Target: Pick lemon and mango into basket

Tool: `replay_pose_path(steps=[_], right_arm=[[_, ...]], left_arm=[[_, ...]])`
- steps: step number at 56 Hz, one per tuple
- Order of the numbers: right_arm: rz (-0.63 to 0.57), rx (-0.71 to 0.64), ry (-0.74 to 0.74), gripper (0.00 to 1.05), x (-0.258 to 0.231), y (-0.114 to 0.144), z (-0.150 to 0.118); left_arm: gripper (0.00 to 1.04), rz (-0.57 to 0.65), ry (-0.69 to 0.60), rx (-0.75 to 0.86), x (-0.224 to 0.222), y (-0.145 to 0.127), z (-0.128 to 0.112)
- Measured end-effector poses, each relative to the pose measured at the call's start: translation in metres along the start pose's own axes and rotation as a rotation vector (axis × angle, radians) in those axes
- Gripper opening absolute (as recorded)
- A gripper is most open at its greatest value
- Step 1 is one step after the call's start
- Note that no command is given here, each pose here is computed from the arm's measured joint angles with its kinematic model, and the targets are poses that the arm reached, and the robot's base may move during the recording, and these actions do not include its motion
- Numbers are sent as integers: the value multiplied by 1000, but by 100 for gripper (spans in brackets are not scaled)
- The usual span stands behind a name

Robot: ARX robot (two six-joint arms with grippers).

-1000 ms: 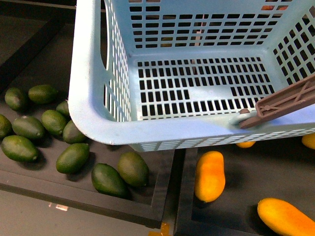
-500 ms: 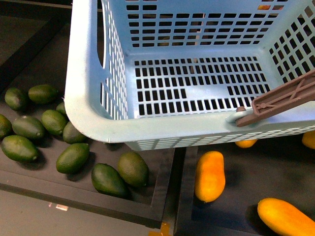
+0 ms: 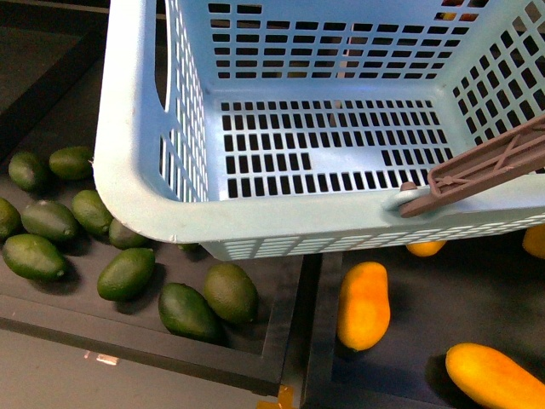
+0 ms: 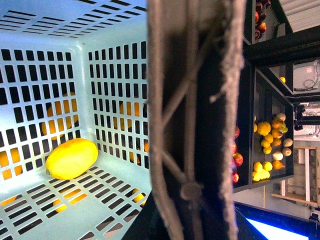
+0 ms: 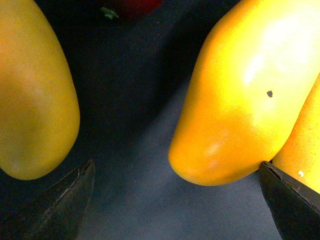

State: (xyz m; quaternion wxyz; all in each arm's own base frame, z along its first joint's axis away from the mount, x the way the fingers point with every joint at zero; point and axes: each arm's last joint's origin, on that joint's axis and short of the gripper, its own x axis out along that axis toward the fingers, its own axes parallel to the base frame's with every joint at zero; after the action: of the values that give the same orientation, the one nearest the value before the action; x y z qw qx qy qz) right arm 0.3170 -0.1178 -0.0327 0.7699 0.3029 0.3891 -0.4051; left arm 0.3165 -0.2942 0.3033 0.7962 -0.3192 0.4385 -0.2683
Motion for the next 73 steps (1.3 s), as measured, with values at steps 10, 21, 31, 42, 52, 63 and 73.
replay_pose_path(steps=[10, 21, 31, 42, 52, 63, 73], right_arm=[[-11, 35, -2, 96, 7, -4, 5], [-29, 91, -15, 96, 14, -14, 16], [-39, 131, -38, 96, 17, -20, 28], [-52, 147, -47, 96, 23, -23, 31], [-54, 170, -43, 96, 31, -24, 28], [-65, 181, -53, 86, 38, -26, 27], [-72, 183, -49, 62, 40, -32, 26]], left_arm=[[5, -2, 2, 0, 0, 0, 0], [5, -2, 2, 0, 0, 0, 0], [5, -1, 2, 0, 0, 0, 0], [5, -2, 2, -1, 0, 0, 0], [5, -2, 2, 0, 0, 0, 0], [5, -2, 2, 0, 0, 0, 0], [5, 0, 0, 0, 0, 0, 0]])
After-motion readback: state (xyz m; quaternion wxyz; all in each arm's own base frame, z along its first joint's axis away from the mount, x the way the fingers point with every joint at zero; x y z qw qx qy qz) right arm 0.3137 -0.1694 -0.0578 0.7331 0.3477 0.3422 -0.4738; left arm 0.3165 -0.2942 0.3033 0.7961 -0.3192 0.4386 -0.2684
